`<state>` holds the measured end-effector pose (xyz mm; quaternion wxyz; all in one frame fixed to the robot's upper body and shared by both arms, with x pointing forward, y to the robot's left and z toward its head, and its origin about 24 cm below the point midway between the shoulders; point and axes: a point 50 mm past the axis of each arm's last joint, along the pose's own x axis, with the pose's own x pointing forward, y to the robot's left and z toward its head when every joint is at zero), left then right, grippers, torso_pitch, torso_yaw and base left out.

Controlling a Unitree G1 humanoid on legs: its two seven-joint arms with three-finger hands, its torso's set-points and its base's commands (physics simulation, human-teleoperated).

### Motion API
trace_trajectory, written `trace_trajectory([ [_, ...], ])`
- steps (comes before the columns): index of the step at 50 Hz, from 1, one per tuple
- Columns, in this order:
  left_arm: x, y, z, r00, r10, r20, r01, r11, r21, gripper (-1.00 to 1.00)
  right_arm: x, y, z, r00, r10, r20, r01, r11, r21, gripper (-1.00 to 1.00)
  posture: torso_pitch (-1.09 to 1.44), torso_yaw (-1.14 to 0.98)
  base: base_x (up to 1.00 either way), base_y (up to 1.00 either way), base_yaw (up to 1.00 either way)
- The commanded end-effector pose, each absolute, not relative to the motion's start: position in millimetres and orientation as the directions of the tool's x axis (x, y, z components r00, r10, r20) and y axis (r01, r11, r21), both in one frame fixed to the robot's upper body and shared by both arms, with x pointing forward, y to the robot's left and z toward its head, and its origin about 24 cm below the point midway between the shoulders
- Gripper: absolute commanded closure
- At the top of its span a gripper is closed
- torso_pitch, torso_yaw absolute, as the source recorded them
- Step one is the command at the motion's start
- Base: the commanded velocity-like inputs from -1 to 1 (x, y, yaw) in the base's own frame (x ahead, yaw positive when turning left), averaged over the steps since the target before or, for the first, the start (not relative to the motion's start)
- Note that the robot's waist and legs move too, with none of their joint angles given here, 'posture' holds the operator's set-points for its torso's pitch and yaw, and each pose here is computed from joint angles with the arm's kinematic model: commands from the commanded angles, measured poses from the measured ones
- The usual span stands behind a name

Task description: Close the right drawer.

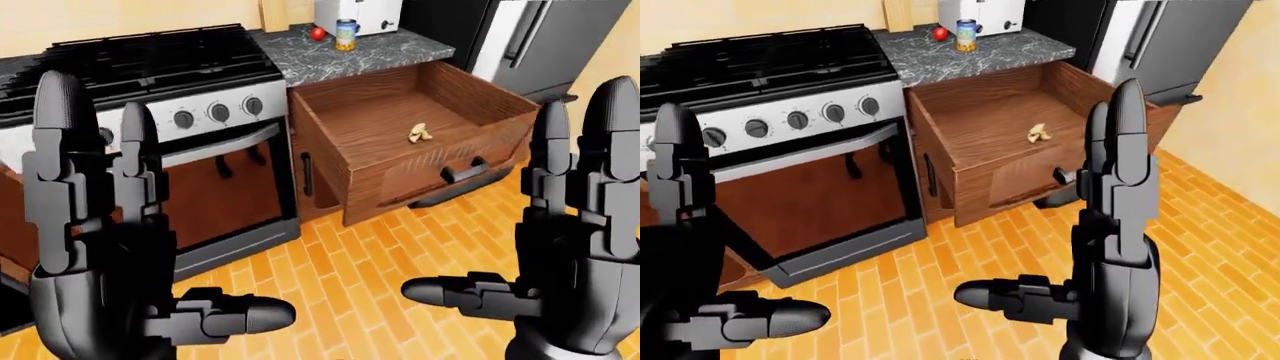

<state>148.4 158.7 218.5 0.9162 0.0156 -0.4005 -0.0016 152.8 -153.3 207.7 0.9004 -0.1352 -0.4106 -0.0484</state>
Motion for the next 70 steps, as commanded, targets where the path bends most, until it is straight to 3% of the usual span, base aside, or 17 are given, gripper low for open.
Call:
trace_trajectory([
  [1,141.9,159.1,226.3,0.635,-0.019,0.772,-0.015,0.999,0.038,-1.00,147.8,-151.6,214.9,0.625,0.024,0.781,0.200,0.961,-0.190,-1.00,0.00,0.00,0.07,0.00,-0.46],
  [70,142.6,159.6,226.1,0.640,-0.015,0.768,-0.013,0.999,0.031,-1.00,151.1,-152.1,206.8,0.637,0.029,0.770,0.190,0.963,-0.193,-1.00,0.00,0.00,0.06,0.00,-0.46],
])
